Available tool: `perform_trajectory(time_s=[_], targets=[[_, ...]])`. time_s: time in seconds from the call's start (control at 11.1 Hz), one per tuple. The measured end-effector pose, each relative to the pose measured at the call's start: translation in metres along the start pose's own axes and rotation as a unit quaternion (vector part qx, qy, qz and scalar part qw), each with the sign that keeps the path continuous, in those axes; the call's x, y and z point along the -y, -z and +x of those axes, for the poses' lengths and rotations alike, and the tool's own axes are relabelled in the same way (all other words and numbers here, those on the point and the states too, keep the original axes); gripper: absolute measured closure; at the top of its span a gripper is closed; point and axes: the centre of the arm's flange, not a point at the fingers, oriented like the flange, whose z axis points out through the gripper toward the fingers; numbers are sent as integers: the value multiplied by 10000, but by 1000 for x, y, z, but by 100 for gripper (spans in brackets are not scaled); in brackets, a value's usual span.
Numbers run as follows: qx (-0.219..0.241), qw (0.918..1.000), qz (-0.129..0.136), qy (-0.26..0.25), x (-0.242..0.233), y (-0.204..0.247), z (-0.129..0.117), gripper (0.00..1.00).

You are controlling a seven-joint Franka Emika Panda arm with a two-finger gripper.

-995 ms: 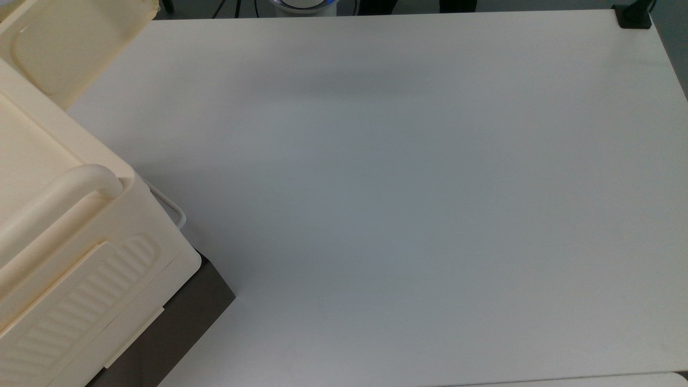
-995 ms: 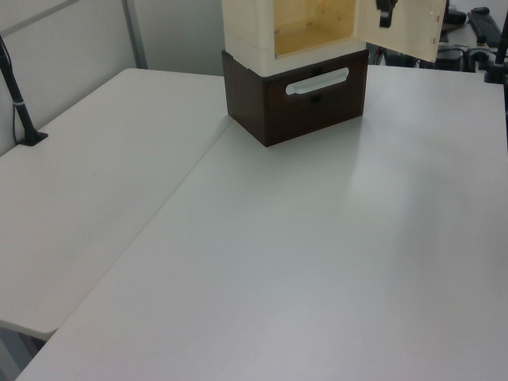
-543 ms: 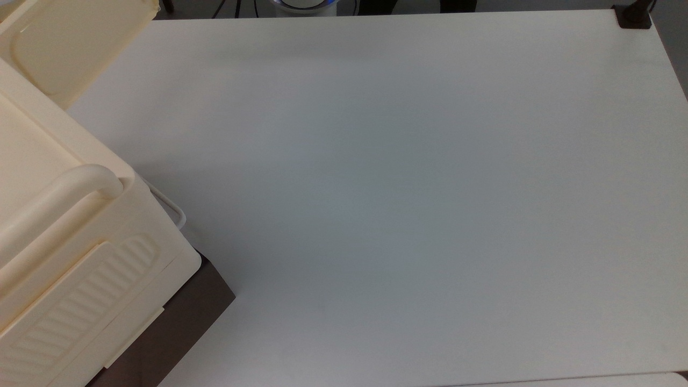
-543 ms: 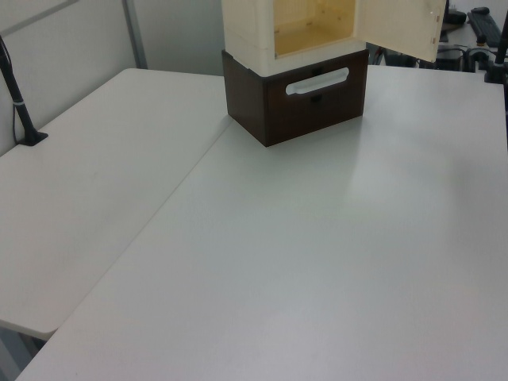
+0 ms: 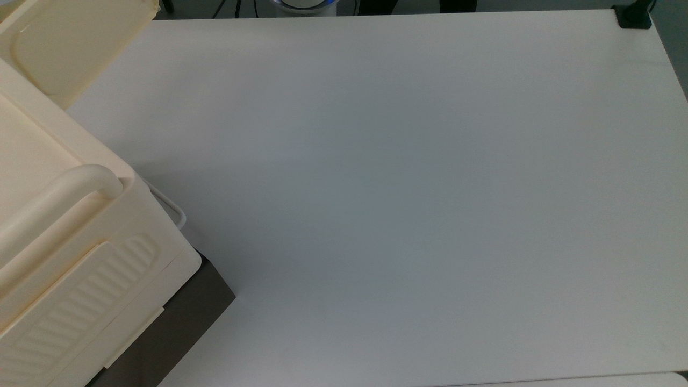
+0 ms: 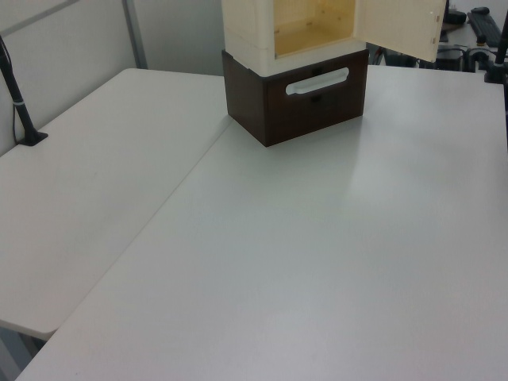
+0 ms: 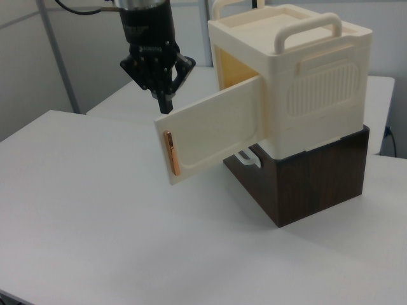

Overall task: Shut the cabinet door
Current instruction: 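Push the cream door with the gripper, swinging it shut against the cabinet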

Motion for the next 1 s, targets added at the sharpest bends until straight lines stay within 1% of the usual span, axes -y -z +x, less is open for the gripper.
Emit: perform_trajectory(time_s=[0.18, 0.27, 0.45, 0.54, 0.63, 0.81, 1.0], targets=[[33, 10000, 16, -13, -9, -5, -1, 99], [14, 10000, -4, -17, -12, -8, 3, 99], [53, 10000, -7, -10, -18, -24, 18, 99], [50, 10000, -15, -85, -22, -34, 28, 99], [-23, 9998, -59, -167, -25, -41, 38, 99], [-214, 9993, -121, -291, -25, -44, 50, 99], [-565, 9975, -98, -413, -13, -42, 67, 99]])
